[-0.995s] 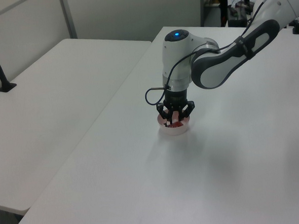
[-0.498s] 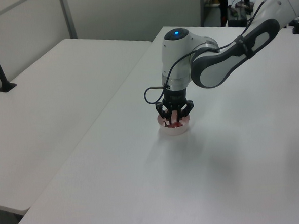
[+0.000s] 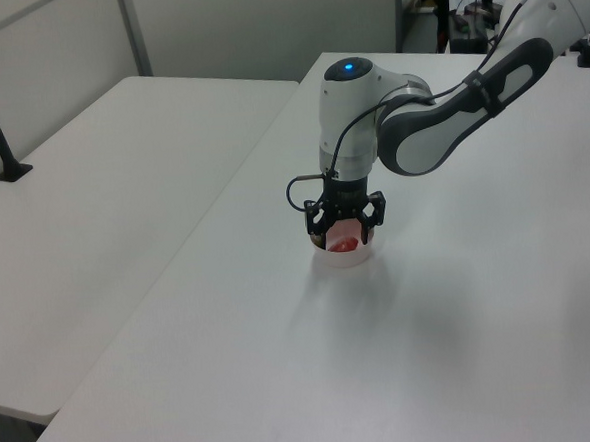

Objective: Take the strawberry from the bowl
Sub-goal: 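Lower the open gripper into the bowl around the red strawberry, then close the gripper on the strawberry body and lift it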

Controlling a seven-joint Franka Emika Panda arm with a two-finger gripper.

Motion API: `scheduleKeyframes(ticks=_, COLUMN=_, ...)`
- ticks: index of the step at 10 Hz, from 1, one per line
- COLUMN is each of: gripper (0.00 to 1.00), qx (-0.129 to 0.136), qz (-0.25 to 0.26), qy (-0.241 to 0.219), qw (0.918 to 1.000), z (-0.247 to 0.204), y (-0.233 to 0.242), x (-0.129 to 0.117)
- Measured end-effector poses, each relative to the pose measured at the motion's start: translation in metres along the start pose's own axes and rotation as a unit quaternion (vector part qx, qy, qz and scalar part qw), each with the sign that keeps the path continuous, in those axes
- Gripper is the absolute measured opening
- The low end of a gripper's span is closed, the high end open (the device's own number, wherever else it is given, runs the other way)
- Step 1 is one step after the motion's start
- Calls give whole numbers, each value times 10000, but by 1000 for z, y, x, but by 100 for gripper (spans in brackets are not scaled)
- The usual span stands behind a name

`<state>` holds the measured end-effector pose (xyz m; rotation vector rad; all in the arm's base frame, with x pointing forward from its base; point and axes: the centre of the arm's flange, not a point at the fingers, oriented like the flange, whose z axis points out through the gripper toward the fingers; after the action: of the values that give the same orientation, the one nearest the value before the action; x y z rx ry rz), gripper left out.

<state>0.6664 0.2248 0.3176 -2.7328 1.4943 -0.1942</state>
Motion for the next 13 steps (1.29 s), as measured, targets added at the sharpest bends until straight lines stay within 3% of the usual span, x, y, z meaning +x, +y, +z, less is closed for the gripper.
scheduleKeyframes(ticks=2, gripper=73, qx=-2, qz=-85, qy=-23, qw=10000, z=0, y=-1, x=-6)
scheduleKeyframes(ticks=3, gripper=55, qx=35, qz=-102, qy=-14, qw=9999, z=-4, y=-2, x=-7)
scheduleKeyframes(ticks=6, gripper=42, qx=116, qz=-104, qy=7, qw=9999, z=-13, y=-5, x=-6)
scheduleKeyframes(ticks=13, gripper=39, qx=148, qz=-78, qy=49, qw=9998, z=-18, y=-4, x=7)
